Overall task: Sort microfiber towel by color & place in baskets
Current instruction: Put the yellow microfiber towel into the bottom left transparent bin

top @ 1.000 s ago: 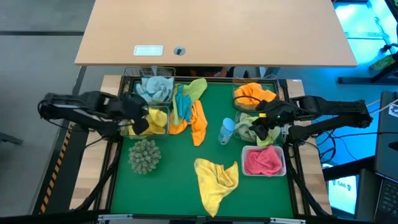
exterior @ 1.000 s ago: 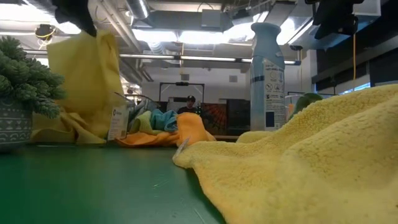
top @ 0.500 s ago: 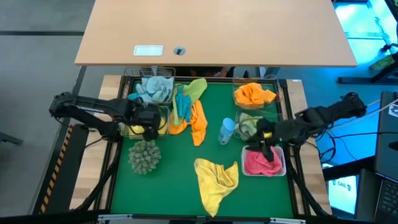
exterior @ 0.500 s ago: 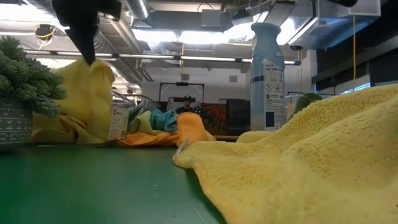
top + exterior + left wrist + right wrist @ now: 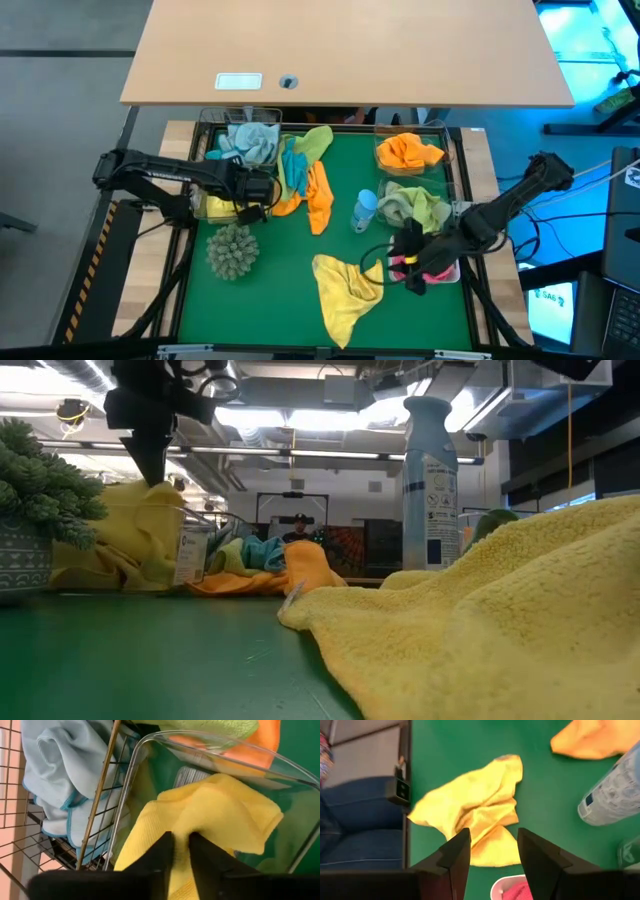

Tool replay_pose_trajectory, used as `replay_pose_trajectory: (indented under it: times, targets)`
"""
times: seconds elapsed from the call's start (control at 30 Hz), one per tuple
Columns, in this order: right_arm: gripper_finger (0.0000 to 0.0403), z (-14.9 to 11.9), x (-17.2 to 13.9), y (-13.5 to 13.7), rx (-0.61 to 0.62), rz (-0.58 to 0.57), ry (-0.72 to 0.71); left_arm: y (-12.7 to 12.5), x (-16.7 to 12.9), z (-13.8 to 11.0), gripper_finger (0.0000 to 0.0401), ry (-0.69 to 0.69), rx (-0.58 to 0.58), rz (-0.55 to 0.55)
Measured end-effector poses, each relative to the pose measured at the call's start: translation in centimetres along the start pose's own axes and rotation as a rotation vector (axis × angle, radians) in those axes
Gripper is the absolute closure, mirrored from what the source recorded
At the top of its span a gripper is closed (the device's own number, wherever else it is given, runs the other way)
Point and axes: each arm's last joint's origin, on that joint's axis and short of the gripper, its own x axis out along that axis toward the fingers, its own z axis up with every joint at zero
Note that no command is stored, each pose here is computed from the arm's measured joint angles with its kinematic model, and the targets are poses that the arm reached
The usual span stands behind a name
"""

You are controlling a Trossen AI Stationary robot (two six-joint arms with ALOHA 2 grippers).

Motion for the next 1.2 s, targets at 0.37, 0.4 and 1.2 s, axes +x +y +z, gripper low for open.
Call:
replay_pose_trajectory:
  times: [0.37,0.4,1.2]
  targets:
    - [0.024,-1.0,5.5,0.9,-0.097,-0.12,0.128,0.4,0.3,0.2,0.0248,0.018,0.044,-0.029]
    - [0.024,-1.2,5.9,0.9,-0.1,-0.129,0.138,0.4,0.3,0.2,0.0246,0.019,0.05,-0.03]
    - [0.024,-3.2,13.4,2.2,-0.261,-0.046,0.31,1.9,-2.8,0.3,0.0244,0.054,0.113,-0.015]
